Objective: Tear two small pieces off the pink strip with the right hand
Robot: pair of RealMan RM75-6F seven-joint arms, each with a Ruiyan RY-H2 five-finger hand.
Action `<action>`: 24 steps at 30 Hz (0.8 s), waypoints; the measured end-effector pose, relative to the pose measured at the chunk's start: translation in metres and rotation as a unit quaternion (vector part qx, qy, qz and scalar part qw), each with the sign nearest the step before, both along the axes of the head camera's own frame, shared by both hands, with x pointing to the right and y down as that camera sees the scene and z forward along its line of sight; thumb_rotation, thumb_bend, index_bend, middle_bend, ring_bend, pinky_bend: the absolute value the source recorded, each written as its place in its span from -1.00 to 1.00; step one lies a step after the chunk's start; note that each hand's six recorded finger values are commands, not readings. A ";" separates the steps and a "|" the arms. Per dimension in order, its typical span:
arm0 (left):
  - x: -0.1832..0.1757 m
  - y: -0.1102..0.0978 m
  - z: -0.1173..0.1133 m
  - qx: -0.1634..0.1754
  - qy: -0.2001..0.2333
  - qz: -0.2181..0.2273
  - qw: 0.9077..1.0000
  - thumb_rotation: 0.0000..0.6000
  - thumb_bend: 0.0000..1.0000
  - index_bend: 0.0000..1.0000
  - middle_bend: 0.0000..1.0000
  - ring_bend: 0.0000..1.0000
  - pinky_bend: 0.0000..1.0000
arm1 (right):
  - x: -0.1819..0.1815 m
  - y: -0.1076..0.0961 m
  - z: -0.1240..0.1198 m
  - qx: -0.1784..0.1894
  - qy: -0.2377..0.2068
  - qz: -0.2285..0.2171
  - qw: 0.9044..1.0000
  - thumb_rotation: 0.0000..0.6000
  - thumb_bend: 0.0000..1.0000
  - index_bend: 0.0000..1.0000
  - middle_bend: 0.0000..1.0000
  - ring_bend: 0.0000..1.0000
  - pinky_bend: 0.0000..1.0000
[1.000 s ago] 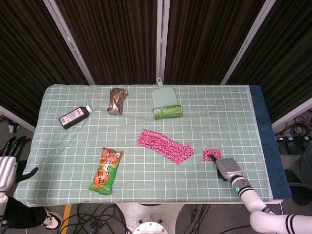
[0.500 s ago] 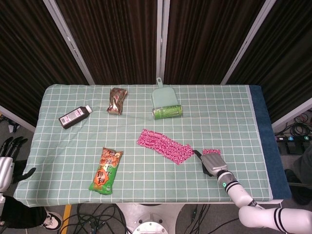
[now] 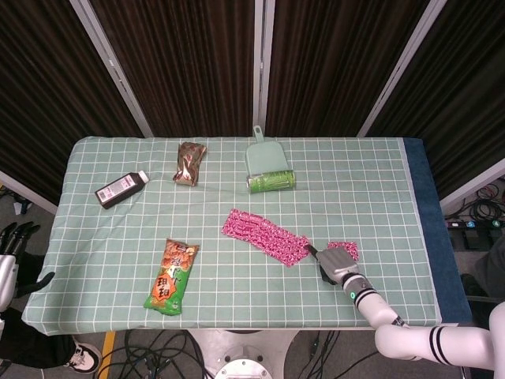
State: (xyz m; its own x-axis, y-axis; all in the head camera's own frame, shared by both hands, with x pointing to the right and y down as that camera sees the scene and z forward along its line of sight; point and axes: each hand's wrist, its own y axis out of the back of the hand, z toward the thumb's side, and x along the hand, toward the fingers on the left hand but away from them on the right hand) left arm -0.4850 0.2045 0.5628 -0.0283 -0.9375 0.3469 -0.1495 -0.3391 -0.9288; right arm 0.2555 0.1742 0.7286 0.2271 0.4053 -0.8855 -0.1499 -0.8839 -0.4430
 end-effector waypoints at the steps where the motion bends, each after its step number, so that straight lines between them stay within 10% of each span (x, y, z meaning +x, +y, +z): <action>1: 0.000 0.000 0.000 0.001 0.000 0.000 1.000 1.00 -0.71 -0.72 -0.78 -0.91 -0.46 | 0.000 0.001 0.000 -0.001 0.000 -0.001 1.000 1.00 1.00 -0.85 0.81 0.77 0.56; 24: 0.001 -0.003 -0.010 0.013 -0.004 -0.003 1.000 1.00 -0.71 -0.72 -0.78 -0.91 -0.46 | -0.016 0.042 -0.022 -0.028 -0.033 -0.048 0.998 1.00 1.00 -0.85 0.81 0.77 0.56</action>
State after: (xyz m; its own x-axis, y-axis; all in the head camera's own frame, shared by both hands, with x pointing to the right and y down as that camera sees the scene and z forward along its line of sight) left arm -0.4844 0.2011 0.5532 -0.0357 -0.9462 0.3217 -0.1443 -0.3136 -0.9385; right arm 0.2396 0.2157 0.7067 0.3214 0.3289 -0.8880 -0.2073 -0.8906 -0.4049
